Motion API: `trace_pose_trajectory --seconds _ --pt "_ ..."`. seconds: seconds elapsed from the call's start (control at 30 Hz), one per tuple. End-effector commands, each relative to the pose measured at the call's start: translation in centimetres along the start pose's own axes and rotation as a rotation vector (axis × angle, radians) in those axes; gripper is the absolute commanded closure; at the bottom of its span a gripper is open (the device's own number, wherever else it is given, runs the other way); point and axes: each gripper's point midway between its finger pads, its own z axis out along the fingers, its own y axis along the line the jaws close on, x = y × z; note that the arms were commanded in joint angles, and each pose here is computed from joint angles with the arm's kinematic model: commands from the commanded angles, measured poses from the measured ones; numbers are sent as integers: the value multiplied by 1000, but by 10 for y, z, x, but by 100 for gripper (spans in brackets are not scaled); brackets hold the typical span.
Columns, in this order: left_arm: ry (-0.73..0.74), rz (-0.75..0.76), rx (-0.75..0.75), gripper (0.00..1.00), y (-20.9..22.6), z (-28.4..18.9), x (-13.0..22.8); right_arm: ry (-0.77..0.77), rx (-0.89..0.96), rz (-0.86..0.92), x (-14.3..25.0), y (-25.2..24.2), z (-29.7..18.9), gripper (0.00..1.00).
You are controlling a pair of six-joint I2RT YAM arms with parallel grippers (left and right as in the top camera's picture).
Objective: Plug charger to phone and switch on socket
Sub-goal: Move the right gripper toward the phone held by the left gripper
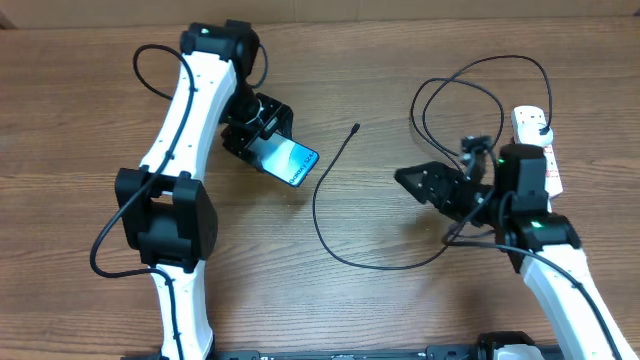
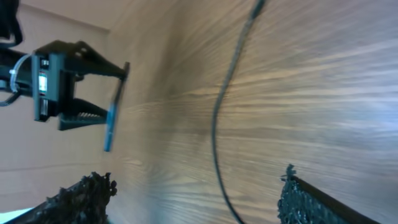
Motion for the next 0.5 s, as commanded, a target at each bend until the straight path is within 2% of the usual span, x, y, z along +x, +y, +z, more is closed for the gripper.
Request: trace_pose_trajectory --seconds 0.0,0.27,0.47 --pt "-43 -67 13 34 -6 -7 7 14 -57 53 -4 23 11 15" --pt "-33 -116 -5 34 -13 3 33 -18 -38 175 -3 37 46 26" --pt "22 -90 -3 34 -20 10 60 -7 -13 218 11 42 68 34"
